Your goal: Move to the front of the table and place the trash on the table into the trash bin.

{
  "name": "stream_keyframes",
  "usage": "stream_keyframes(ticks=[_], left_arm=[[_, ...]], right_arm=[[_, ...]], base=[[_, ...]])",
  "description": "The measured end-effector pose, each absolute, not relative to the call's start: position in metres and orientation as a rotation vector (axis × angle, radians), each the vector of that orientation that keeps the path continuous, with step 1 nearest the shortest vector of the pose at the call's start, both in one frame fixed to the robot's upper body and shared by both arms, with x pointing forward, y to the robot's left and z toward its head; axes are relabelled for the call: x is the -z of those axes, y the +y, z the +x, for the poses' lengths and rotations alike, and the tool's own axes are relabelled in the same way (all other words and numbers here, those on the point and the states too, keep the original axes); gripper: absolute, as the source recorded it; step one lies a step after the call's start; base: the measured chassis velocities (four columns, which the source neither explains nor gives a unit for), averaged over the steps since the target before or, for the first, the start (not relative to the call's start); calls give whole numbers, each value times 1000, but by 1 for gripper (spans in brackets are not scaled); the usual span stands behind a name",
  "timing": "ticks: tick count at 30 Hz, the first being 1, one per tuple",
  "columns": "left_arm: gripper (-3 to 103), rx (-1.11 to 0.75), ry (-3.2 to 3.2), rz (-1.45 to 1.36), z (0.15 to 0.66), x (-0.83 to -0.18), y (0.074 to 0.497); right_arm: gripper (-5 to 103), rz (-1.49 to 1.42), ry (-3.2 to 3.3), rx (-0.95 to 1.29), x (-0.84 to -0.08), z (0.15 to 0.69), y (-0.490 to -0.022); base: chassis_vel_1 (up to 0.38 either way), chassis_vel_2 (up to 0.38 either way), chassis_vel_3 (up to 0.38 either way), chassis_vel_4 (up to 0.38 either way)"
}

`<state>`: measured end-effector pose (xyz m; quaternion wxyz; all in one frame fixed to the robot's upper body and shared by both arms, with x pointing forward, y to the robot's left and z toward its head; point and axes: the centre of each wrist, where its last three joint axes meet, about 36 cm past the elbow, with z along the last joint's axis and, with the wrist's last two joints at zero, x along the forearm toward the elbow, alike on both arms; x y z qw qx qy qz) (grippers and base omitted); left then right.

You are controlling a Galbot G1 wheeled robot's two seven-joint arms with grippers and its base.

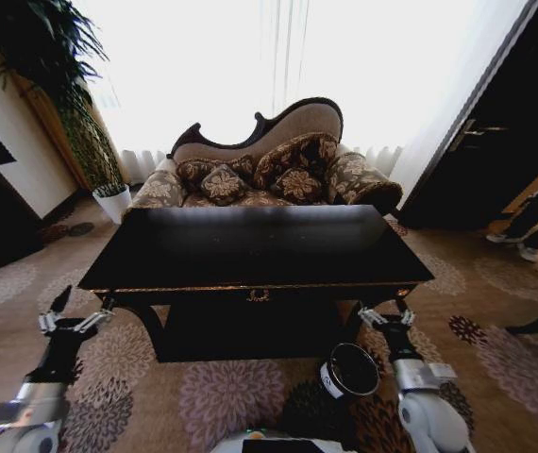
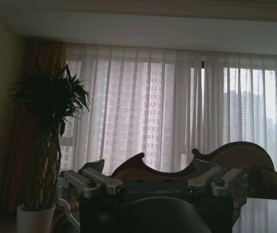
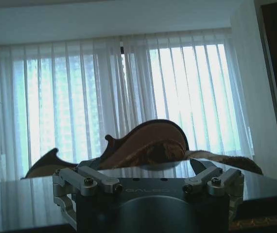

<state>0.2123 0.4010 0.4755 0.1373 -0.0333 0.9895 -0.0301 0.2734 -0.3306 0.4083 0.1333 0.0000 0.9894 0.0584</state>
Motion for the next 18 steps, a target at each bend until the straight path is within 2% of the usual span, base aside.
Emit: stream_keyframes(ticks=[7,18], left_arm=[[100,135,2850,-201,211,-485,411],[100,88,2808,-93,210,-486,421]], right_arm=[[100,-9,2798,-156,-421,281,-331],[100,-53,2789,-162,-417,275,-324]], base=[[0,0,0,0],[0,0,0,0]])
